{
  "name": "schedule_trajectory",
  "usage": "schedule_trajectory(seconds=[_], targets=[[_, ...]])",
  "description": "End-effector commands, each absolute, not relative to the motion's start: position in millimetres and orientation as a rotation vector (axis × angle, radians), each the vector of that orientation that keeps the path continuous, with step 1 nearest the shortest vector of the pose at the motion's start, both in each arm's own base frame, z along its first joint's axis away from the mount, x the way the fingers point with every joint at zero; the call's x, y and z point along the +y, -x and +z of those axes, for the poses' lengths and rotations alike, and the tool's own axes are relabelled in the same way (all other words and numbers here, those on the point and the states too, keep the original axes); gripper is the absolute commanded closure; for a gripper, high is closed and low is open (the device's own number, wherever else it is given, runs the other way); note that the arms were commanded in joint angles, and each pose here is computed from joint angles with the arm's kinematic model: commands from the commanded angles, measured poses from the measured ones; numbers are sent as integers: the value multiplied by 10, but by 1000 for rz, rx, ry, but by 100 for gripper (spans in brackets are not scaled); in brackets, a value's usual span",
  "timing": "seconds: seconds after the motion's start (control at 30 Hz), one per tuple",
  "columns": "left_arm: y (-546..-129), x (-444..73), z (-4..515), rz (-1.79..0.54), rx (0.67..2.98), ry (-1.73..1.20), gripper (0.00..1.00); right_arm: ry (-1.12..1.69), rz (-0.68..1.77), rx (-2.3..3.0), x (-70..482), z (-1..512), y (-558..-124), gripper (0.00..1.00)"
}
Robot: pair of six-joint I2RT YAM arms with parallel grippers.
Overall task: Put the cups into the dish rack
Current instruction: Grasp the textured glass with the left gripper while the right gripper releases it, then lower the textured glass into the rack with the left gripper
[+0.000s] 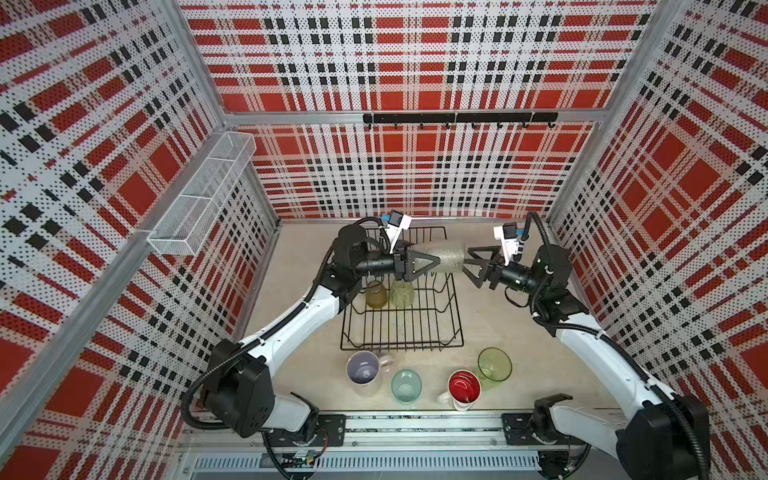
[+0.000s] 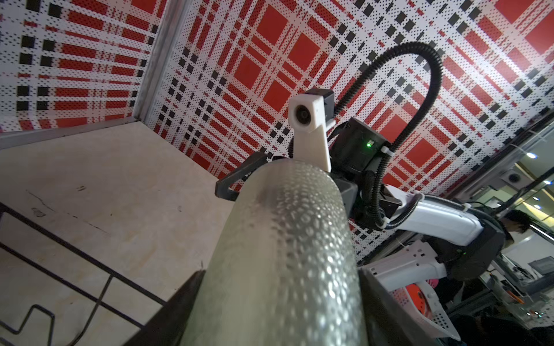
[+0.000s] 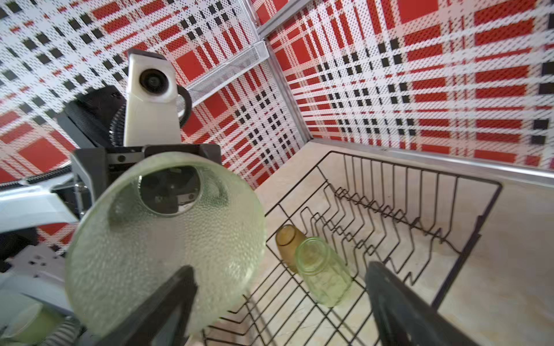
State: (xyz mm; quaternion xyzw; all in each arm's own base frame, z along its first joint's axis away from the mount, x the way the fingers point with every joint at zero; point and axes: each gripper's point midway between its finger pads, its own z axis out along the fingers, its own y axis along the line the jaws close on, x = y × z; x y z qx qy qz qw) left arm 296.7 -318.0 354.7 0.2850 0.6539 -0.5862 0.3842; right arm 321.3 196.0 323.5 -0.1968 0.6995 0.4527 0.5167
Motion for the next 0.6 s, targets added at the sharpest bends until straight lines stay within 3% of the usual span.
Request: schedule_trajectory(seconds=[0.0, 0.27, 0.57], targets=[[-3070, -3110, 3557, -1333, 1685, -706, 38, 367, 939, 1711, 1724, 3184, -3337, 0], [-3294, -3109, 3163, -902, 1850, -722, 38, -222, 457, 1809, 470, 2647, -3633, 0], [-3442, -3227, 2635, -475, 1995, -813, 40, -371, 384, 1793, -7, 2146, -3740, 0]])
